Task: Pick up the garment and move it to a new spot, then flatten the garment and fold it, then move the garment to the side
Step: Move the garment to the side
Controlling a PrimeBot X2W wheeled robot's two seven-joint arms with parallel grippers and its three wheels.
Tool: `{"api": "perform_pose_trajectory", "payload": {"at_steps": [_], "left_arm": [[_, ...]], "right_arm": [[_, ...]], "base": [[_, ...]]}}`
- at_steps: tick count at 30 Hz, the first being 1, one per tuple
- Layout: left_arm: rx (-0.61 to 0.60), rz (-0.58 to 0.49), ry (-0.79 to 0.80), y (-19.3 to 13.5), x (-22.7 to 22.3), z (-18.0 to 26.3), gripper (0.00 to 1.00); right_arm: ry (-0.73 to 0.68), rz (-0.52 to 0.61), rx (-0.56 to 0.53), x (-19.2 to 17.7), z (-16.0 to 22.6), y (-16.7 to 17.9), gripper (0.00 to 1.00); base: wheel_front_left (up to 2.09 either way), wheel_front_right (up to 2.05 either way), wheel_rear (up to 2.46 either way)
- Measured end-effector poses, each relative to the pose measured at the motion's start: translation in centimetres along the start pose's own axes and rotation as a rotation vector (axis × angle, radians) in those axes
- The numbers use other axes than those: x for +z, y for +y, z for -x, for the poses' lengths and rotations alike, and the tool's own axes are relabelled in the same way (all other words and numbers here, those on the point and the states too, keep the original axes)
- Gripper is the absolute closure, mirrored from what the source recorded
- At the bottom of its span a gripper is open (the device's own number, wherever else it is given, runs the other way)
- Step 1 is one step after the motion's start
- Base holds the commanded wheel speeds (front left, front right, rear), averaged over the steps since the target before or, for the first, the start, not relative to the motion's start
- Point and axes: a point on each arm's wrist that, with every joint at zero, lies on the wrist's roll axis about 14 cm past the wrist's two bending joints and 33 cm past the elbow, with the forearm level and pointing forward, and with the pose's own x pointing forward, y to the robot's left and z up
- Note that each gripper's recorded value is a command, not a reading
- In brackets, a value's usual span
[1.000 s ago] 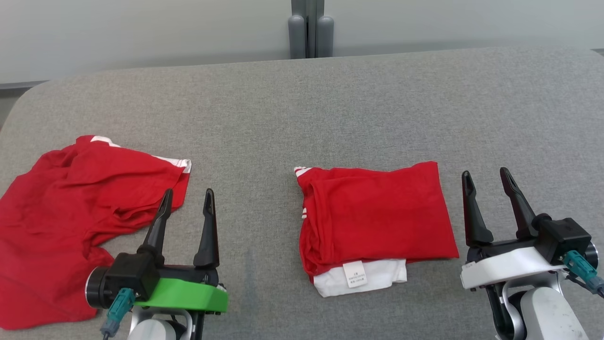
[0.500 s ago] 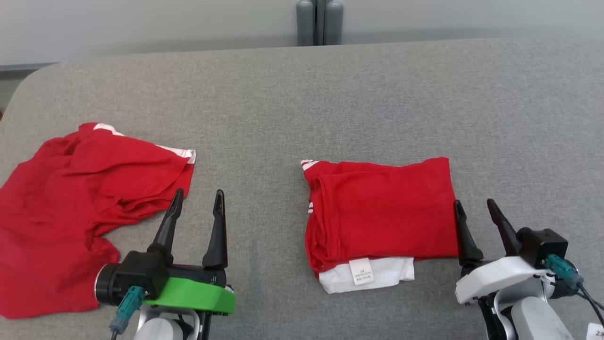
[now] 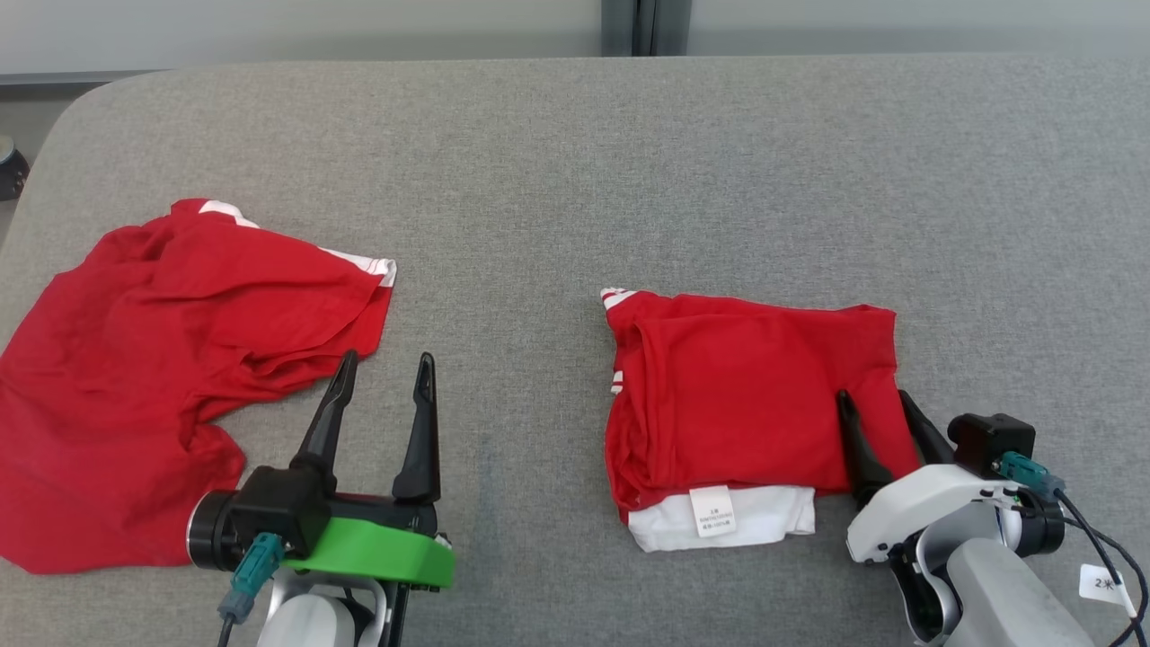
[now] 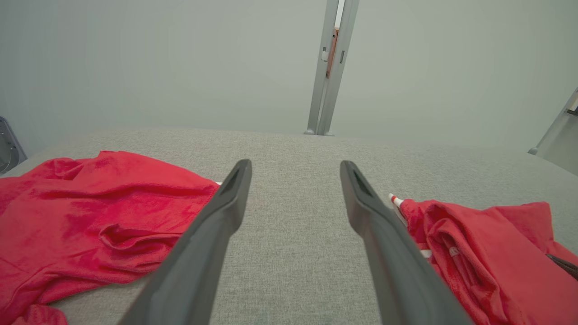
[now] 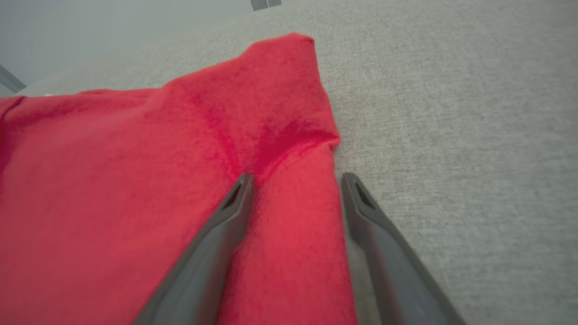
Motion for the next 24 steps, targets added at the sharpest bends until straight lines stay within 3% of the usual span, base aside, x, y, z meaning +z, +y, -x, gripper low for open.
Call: {"api": "perform_pose_trajectory", "payload": {"at_steps": [1,2,3,4,13,24], "left_arm": [[-0.001,0.000,0.001,0.0,0.0,0.0,0.00],[-0.003,0.001,0.002,-0.1,-0.1,0.0,0.00],[-0.005,0.001,0.002,-0.2,-0.1,0.0,0.00],[-0.008,0.001,0.001,-0.3,-0.1,0.0,0.00],[-0.070,-0.004,-0.005,-2.0,0.0,-0.9,0.00],[-0.253,-0.012,-0.050,-7.3,0.6,-3.7,0.00]], "right_arm": [[0.008,0.003,0.004,-0.1,-0.1,0.0,0.00],[0.012,0.004,0.009,-0.2,-0.2,0.1,0.06],[0.016,0.007,0.015,-0.2,-0.3,0.2,0.64],[0.020,0.019,0.024,-0.2,-0.4,0.4,1.00],[-0.018,0.183,0.062,2.2,0.2,-0.7,1.00],[-0.093,0.351,-0.096,8.0,2.1,-9.3,1.00]], "base": [[0.00,0.00,0.00],[0.00,0.00,0.00],[0.00,0.00,0.00],[0.00,0.00,0.00],[0.00,0.00,0.00],[0.00,0.00,0.00]]}}
